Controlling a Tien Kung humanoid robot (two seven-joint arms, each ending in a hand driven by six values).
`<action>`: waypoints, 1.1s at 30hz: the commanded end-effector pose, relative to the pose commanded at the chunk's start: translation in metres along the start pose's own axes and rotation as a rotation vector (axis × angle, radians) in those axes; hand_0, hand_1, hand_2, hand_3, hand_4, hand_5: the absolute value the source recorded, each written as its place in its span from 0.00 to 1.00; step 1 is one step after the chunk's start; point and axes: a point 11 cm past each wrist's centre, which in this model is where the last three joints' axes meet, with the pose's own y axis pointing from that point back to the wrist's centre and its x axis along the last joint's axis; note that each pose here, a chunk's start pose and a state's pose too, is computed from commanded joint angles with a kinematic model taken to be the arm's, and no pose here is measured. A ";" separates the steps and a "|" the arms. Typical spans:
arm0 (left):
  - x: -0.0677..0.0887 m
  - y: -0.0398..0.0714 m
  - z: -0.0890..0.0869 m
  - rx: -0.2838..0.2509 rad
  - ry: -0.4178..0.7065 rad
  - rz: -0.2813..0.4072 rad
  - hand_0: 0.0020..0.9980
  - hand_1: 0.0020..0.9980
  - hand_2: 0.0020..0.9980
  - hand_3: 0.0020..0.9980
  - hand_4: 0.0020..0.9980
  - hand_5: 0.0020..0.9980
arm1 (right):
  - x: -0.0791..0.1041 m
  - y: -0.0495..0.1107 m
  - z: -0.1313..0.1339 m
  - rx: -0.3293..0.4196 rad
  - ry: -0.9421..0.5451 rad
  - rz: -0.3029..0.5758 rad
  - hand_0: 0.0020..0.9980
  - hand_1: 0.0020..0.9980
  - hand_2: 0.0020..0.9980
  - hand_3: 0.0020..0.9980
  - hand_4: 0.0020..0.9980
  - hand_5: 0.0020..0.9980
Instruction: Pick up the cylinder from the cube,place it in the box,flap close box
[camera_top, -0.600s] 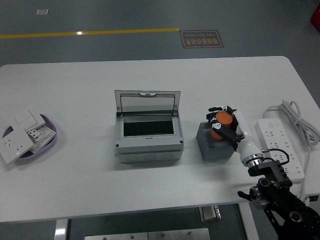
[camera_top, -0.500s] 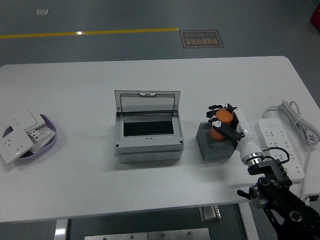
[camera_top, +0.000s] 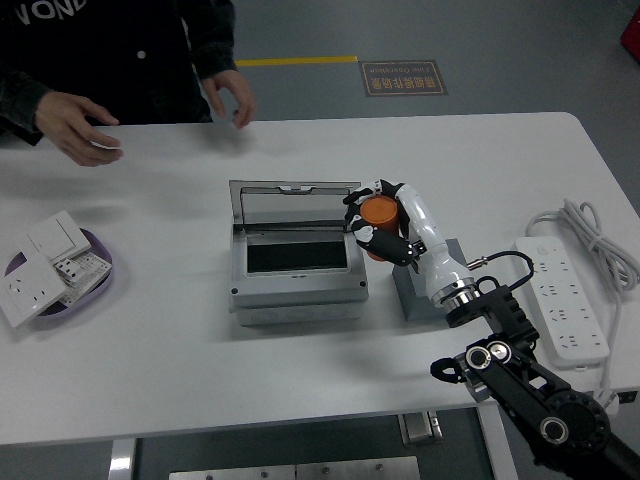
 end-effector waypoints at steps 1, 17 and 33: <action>0.000 0.000 0.000 0.000 -0.001 0.000 0.64 0.67 0.58 0.64 0.72 0.29 | -0.007 -0.004 -0.004 0.003 0.032 -0.021 0.13 0.26 0.29 0.19 0.00 0.00; 0.005 0.001 -0.001 0.009 0.001 0.011 0.64 0.66 0.58 0.65 0.72 0.30 | -0.063 -0.034 -0.018 -0.055 0.617 -0.265 0.05 0.23 0.28 0.21 0.00 0.00; 0.005 0.001 0.000 0.007 0.001 0.011 0.64 0.66 0.58 0.65 0.72 0.30 | -0.077 -0.039 -0.020 -0.048 0.903 -0.341 0.66 0.66 0.61 0.67 0.36 0.00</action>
